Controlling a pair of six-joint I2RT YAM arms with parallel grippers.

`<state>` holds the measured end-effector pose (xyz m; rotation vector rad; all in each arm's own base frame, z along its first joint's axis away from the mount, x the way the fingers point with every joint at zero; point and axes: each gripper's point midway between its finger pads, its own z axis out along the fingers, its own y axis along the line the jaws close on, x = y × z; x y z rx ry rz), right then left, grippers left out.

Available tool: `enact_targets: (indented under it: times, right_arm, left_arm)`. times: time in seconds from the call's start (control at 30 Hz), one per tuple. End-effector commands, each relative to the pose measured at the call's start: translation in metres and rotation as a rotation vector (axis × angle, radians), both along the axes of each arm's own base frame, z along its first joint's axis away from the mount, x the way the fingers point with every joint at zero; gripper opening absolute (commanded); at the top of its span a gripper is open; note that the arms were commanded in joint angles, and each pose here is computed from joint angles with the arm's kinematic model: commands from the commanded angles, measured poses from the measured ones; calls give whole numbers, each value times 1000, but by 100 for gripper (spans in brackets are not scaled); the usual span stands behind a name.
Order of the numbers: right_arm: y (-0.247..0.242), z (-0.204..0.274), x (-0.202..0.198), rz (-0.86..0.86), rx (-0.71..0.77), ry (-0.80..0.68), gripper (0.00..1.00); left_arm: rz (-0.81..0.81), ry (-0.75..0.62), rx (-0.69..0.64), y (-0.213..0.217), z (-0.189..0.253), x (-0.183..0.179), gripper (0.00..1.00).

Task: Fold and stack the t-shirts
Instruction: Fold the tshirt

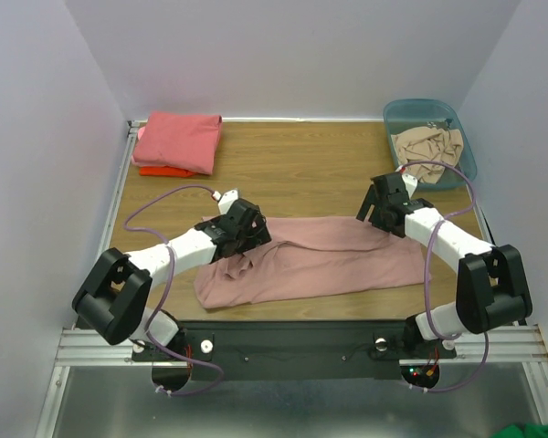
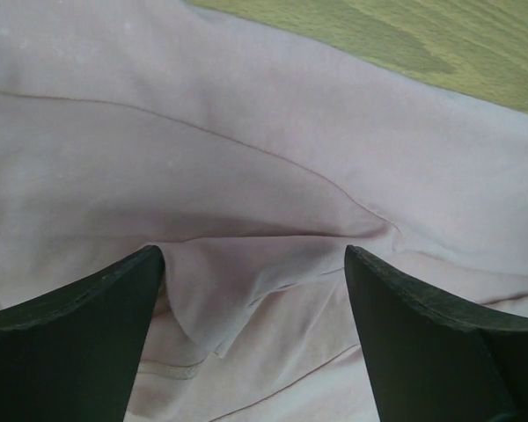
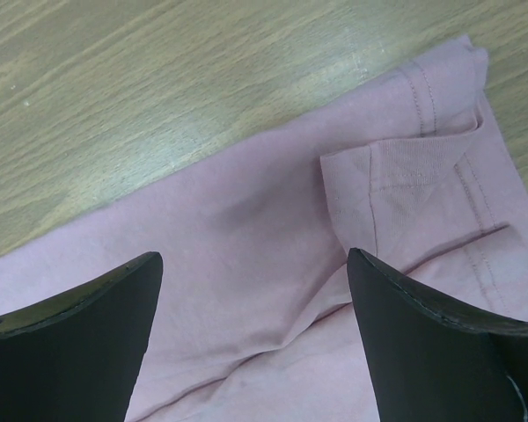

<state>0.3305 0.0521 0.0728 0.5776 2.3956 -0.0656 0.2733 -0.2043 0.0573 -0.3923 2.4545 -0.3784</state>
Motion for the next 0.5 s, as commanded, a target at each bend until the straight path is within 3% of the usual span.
enact_targets:
  times: [0.0,0.03,0.1,0.2,0.27,0.47]
  right_arm:
    - [-3,19,13,-11,-9,-81,91]
    - [-4,19,12,-18,-8,-83,91]
    - [-6,18,9,-22,-14,-83,91]
    - [-8,18,7,-30,-17,-85,92]
    - [-8,17,4,-30,-17,-86,92]
    - [-11,20,0,-34,-23,-97,92]
  left_arm:
    - [-71,-63,-62,-27,22,6,86]
    - [-91,-62,-69,-32,21,2,72]
    - [-124,-51,-65,-40,18,-8,66]
    - [-152,-23,-74,-47,14,-22,49]
    - [-196,-20,-88,-58,16,-38,43]
    - [-326,-32,-140,-85,34,-90,43]
